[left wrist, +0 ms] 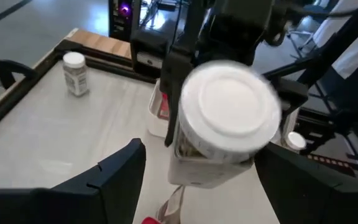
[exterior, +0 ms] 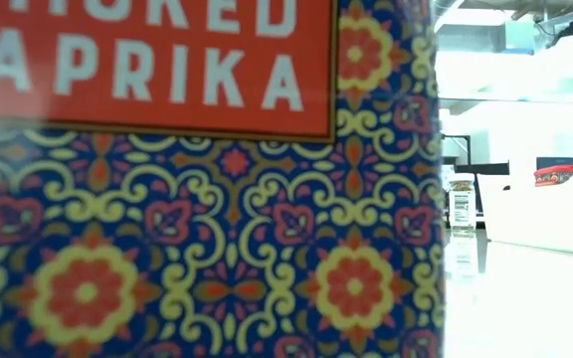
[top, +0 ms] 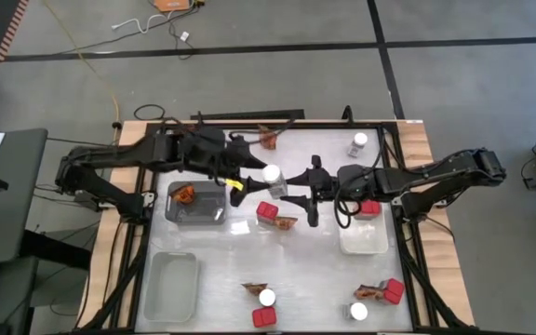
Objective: Sort spices by type
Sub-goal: Put the white spice bottle into the gray bin
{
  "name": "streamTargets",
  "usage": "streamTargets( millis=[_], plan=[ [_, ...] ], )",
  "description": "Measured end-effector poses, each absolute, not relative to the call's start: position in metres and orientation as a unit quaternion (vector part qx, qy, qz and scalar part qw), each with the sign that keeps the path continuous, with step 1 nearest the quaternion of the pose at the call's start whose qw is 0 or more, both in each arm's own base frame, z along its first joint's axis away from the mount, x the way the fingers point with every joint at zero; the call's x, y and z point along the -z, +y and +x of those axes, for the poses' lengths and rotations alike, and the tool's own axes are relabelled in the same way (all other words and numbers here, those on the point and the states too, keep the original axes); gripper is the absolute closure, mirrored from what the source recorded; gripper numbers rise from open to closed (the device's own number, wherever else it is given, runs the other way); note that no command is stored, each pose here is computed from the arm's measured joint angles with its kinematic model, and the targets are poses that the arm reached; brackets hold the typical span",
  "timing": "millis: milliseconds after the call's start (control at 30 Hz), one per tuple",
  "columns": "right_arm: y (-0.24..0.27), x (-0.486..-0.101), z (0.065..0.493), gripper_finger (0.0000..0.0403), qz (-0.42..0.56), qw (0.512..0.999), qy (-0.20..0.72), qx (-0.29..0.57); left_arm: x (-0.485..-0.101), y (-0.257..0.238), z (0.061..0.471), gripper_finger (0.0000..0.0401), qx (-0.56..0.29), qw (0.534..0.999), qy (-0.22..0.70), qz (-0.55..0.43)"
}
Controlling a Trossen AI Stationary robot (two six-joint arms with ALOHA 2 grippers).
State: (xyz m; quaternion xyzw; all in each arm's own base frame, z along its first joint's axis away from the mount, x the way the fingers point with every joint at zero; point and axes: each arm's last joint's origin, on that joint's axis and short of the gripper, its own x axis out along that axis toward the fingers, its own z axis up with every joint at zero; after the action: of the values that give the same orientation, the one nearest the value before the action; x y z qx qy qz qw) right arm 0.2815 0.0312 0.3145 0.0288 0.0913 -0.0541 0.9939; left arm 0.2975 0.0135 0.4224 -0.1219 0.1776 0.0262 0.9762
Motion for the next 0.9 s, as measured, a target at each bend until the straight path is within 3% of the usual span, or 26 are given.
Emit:
streamTargets(
  millis=[467,900],
  plan=[
    [0.031,-0.313,0.281,0.0198,0.034,0.993,0.100,0.054,-0.450,0.019,0.329,0.0116,0.005,0.955,0.294,-0.039],
    [0.031,-0.308,0.280,0.0198,0.037,0.990,0.125,0.054,-0.431,0.021,0.366,0.0116,0.031,0.915,0.401,-0.038]
  ],
)
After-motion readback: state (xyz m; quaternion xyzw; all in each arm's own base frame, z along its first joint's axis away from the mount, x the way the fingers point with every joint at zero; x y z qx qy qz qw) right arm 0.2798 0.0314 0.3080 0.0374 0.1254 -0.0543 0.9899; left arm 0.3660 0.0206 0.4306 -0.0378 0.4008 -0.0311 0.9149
